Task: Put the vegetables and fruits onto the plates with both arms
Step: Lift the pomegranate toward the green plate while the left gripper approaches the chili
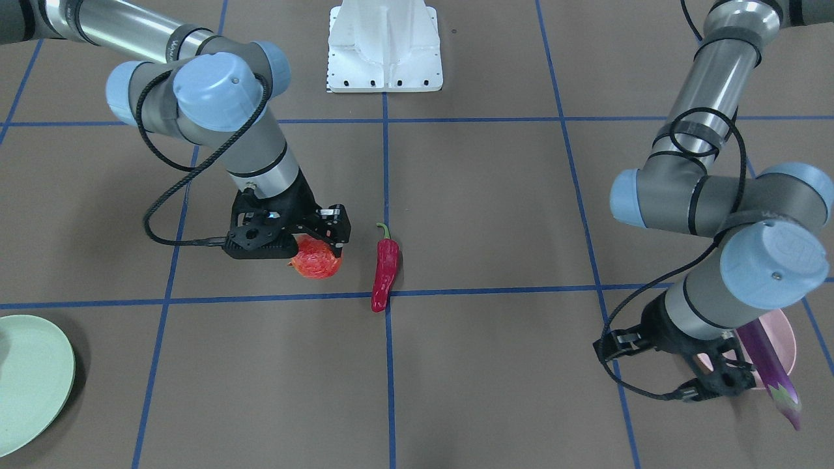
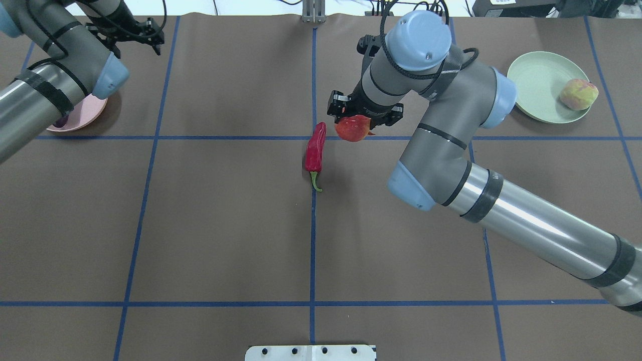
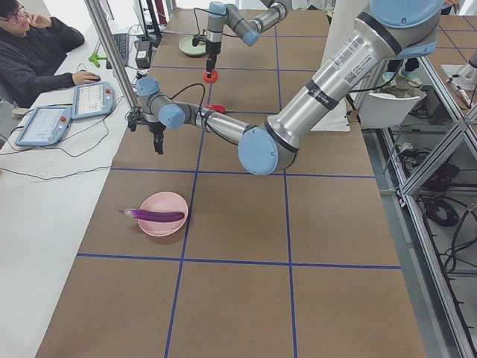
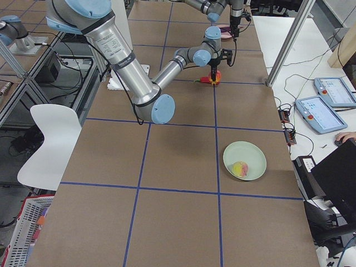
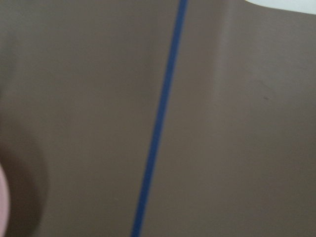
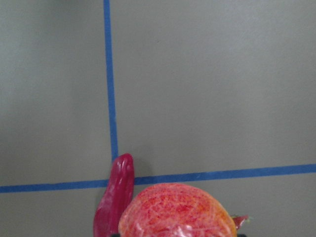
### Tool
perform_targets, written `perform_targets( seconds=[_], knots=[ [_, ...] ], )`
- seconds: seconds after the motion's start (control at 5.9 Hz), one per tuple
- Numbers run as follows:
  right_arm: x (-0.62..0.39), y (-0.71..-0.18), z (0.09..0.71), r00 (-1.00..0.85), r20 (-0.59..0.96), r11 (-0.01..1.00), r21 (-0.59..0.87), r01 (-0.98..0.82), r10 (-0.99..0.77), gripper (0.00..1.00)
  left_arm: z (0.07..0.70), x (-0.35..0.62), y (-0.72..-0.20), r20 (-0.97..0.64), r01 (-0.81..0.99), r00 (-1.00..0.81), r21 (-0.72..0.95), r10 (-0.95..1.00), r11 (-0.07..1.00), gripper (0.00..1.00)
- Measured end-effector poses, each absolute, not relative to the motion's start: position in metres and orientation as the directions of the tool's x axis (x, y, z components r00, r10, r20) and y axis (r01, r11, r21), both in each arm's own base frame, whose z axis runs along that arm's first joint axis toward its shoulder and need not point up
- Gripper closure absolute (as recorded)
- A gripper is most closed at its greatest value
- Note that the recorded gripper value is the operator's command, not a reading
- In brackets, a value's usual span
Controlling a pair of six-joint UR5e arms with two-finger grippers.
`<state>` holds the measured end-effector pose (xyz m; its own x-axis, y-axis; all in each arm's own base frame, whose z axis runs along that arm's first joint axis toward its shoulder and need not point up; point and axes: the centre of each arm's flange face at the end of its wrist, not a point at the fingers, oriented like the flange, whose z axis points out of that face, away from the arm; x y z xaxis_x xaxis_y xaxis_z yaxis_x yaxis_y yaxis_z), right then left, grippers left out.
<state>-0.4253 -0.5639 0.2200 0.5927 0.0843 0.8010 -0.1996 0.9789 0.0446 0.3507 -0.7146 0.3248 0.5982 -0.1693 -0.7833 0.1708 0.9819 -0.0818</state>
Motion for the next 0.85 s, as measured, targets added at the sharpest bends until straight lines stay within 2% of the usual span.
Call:
perform_targets(
  seconds=[0.34, 0.51, 0.85],
  knots=[
    [-0.367, -0.585, 0.263, 0.642, 0.766, 0.982, 0.098, -0.158, 0.027, 1.0, 0.232, 0.44, -0.648, -0.836, 0.131, 0.517, -0.134, -0.182, 0.982, 0.0],
    [-0.344, -0.595, 0.282, 0.669, 0.743, 0.982, 0.131, -0.134, -0.007, 1.0, 0.193, 0.498, -0.61, -0.847, 0.109, 0.512, -0.105, -0.146, 0.989, 0.0],
    [-0.301, -0.613, 0.314, 0.716, 0.696, 0.979, 0.18, -0.093, -0.06, 1.0, 0.166, 0.561, -0.566, -0.868, 0.097, 0.493, -0.008, -0.055, 0.995, 0.01]
  ],
)
